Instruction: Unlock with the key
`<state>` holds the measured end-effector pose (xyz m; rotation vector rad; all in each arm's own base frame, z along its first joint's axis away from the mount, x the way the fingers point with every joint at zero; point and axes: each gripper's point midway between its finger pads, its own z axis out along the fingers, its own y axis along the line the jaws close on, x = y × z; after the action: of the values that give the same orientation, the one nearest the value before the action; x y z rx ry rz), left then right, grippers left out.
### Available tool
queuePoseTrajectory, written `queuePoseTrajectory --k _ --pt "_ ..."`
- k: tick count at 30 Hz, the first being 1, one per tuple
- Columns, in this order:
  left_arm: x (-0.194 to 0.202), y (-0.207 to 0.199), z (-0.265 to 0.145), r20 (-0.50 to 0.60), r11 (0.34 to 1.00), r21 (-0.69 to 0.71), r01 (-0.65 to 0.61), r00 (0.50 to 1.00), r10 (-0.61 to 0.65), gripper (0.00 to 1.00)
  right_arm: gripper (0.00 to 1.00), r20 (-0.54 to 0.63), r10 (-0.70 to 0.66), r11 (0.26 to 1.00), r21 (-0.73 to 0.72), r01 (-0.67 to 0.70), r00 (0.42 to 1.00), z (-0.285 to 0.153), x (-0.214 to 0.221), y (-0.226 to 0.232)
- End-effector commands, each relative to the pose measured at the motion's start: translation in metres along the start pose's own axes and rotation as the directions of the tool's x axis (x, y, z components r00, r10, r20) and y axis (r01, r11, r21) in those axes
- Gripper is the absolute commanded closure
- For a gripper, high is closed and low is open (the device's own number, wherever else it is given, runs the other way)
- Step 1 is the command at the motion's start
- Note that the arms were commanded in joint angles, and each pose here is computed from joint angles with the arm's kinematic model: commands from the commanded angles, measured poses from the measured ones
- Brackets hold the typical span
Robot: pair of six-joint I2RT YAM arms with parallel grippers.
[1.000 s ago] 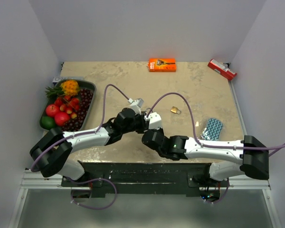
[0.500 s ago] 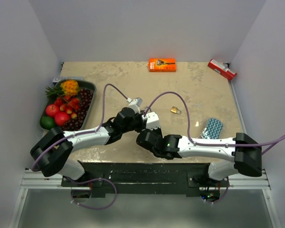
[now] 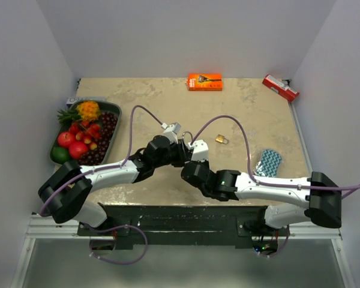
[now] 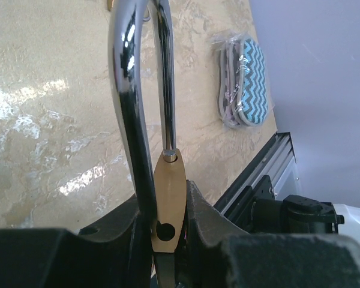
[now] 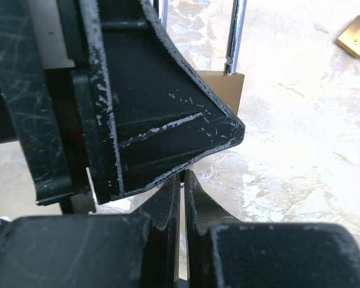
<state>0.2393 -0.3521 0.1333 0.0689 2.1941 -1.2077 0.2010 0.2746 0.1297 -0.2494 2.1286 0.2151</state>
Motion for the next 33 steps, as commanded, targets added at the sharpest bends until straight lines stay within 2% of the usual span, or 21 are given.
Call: queuePoseTrajectory --k 1,9,10,12,13,15,16,19,21,24,26,27,28,30,31,33 --pt "-0.026 -0.071 -0.013 0.071 0.967 0.250 -0.057 0.997 0.040 1.00 1.00 0.059 0.165 0.979 -0.128 -0.157 0.985 0.000 -0.027 0.018" --pt "-0.025 -0.075 -0.012 0.071 0.958 0.277 -0.075 0.996 0.058 1.00 1.00 0.058 0.144 0.974 -0.185 -0.131 0.988 -0.005 -0.031 0.022" --pt "-0.025 -0.075 -0.011 0.065 0.957 0.280 -0.075 0.996 0.059 1.00 0.96 0.059 0.148 0.971 -0.196 -0.134 0.987 -0.006 -0.031 0.023" --pt "-0.032 -0.073 -0.011 0.075 0.958 0.277 -0.079 0.995 0.061 1.00 0.83 0.045 0.134 0.966 -0.228 -0.120 0.990 -0.009 -0.027 0.025" --pt "-0.034 -0.071 -0.011 0.074 0.958 0.274 -0.081 0.995 0.063 1.00 0.67 0.049 0.141 0.960 -0.251 -0.125 0.989 -0.013 -0.030 0.027" --pt "-0.046 -0.064 -0.012 0.090 0.961 0.260 -0.096 0.993 0.075 1.00 0.55 0.036 0.139 0.950 -0.287 -0.123 0.990 -0.018 -0.028 0.027" --pt "-0.047 -0.064 -0.014 0.082 0.956 0.273 -0.104 0.993 0.084 1.00 0.46 0.048 0.159 0.940 -0.311 -0.137 0.986 -0.024 -0.035 0.026" --pt "-0.057 -0.056 -0.024 0.089 0.949 0.290 -0.123 0.991 0.101 1.00 0.35 0.039 0.177 0.908 -0.391 -0.148 0.984 -0.036 -0.043 0.026" --pt "-0.054 -0.044 -0.033 0.080 0.944 0.302 -0.135 0.990 0.116 1.00 0.30 0.044 0.222 0.863 -0.474 -0.175 0.974 -0.052 -0.063 0.024" --pt "-0.049 -0.044 -0.051 0.067 0.918 0.350 -0.187 0.982 0.174 1.00 0.21 0.104 0.298 0.813 -0.549 -0.195 0.949 -0.075 -0.100 0.010" --pt "-0.040 -0.054 -0.065 0.038 0.872 0.419 -0.252 0.965 0.260 1.00 0.18 0.134 0.309 0.807 -0.561 -0.185 0.942 -0.081 -0.118 0.001" --pt "-0.036 -0.061 -0.073 0.036 0.846 0.452 -0.284 0.953 0.301 1.00 0.18 0.144 0.309 0.813 -0.553 -0.182 0.940 -0.078 -0.125 -0.006" --pt "-0.025 -0.063 -0.081 -0.012 0.824 0.489 -0.288 0.942 0.336 1.00 0.18 0.138 0.294 0.801 -0.575 -0.165 0.946 -0.081 -0.128 -0.003" --pt "-0.018 -0.071 -0.096 0.013 0.762 0.535 -0.364 0.906 0.423 1.00 0.18 0.157 0.272 0.814 -0.564 -0.140 0.949 -0.074 -0.141 -0.005" --pt "-0.006 -0.067 -0.103 -0.028 0.753 0.554 -0.355 0.896 0.443 1.00 0.18 0.147 0.253 0.797 -0.592 -0.120 0.956 -0.075 -0.143 0.001" --pt "-0.002 -0.068 -0.115 0.002 0.705 0.569 -0.423 0.858 0.513 1.00 0.18 0.163 0.230 0.790 -0.607 -0.087 0.959 -0.071 -0.155 0.008"
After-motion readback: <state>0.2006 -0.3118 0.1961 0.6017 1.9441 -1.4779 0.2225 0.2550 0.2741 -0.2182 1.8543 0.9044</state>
